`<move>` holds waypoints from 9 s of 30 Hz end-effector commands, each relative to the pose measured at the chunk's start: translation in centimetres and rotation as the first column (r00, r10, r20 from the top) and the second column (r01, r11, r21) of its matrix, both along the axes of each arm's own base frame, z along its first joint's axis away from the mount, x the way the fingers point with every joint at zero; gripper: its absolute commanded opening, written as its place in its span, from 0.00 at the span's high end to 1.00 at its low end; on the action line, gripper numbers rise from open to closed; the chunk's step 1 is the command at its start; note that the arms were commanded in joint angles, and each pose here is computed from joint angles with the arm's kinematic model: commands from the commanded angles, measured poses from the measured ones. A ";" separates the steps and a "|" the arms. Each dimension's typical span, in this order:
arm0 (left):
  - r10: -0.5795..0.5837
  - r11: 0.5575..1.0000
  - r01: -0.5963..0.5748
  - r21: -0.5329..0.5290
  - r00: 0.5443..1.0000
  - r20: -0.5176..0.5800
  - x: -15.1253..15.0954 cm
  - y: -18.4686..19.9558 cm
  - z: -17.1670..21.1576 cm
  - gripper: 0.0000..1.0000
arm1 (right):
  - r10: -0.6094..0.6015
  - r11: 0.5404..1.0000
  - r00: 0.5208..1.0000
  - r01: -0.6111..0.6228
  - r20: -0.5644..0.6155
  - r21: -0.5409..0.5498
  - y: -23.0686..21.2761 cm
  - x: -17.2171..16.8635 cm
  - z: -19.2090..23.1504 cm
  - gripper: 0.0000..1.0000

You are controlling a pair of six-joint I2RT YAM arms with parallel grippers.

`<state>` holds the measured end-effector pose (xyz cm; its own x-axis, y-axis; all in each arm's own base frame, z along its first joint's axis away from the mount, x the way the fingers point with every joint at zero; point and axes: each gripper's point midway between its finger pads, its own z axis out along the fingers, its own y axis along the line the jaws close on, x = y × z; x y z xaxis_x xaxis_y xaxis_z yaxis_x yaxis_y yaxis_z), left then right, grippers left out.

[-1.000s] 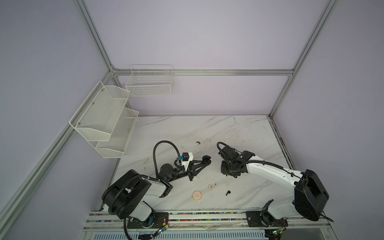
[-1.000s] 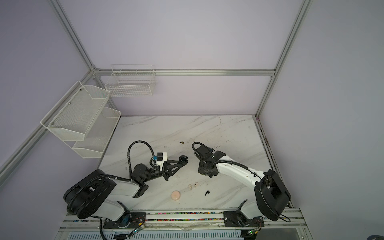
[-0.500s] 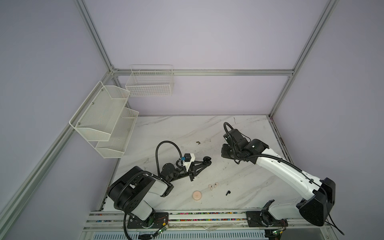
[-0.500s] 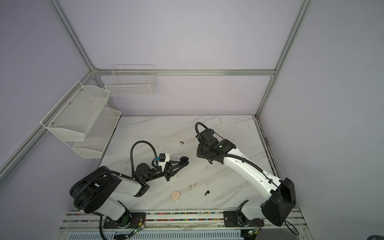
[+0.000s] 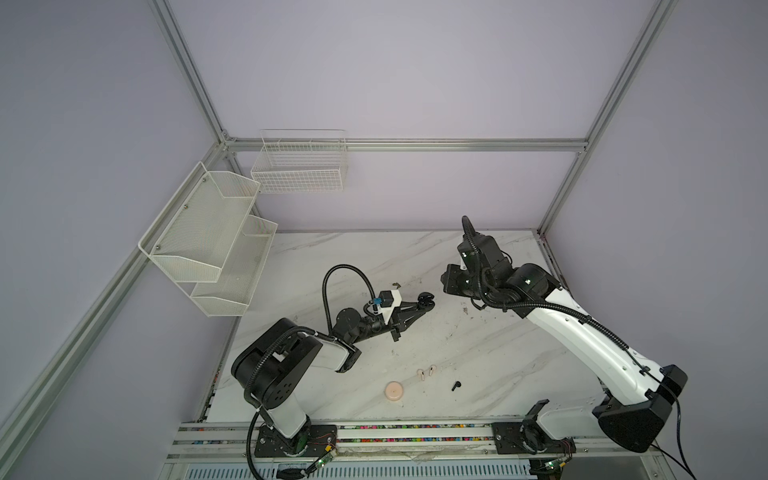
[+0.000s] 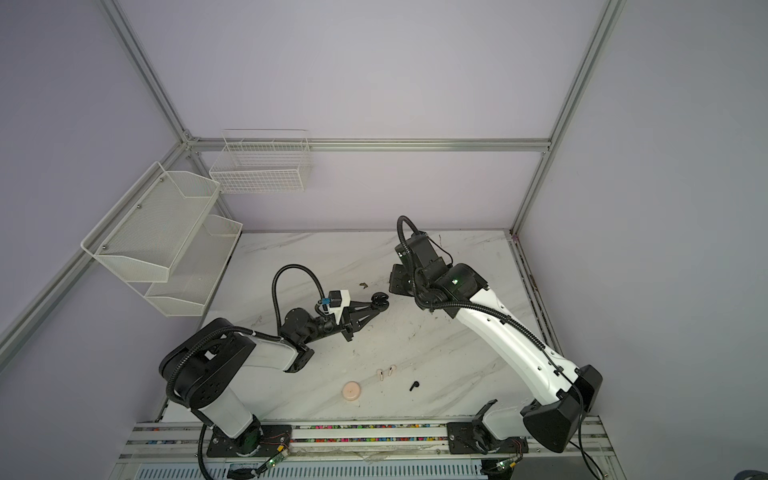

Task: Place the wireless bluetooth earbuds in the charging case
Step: 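Lift the black earbud with the right gripper toward the open case, then lower the black earbud into the case held by the left gripper, then open the right gripper to release the earbud and lift away, then move the right gripper down over the second black earbud on the table, then lower the right gripper and close it on the second black earbud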

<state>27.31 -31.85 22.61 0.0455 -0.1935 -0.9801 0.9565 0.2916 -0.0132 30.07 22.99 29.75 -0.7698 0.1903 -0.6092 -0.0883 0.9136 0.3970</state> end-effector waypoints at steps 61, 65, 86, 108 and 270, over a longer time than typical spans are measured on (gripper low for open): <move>-0.064 0.985 0.080 -0.154 0.992 0.107 0.1 -0.7 7.5 1.00 | 0.113 0.989 0.960 -0.134 0.257 0.063 4.0 -2.9 0.9 0.86; -0.066 0.985 0.083 -0.155 0.992 0.109 0.0 -0.6 7.5 1.00 | 0.098 0.992 0.959 -0.116 0.264 0.055 3.6 -2.9 0.7 0.87; -0.068 0.984 0.084 -0.154 0.992 0.105 -0.2 -0.6 7.5 1.00 | 0.083 0.988 0.958 -0.115 0.273 0.103 4.4 -2.9 0.7 0.88; -0.057 0.983 0.073 -0.170 0.993 0.099 -0.1 -0.3 8.0 1.00 | 0.066 0.992 0.954 -0.093 0.292 0.080 3.4 -3.3 -0.1 0.88; -0.068 0.990 0.071 -0.123 0.997 0.033 -3.0 1.4 5.0 1.00 | -0.103 0.979 0.835 -0.013 -0.541 -0.206 -3.4 -15.6 -26.5 0.61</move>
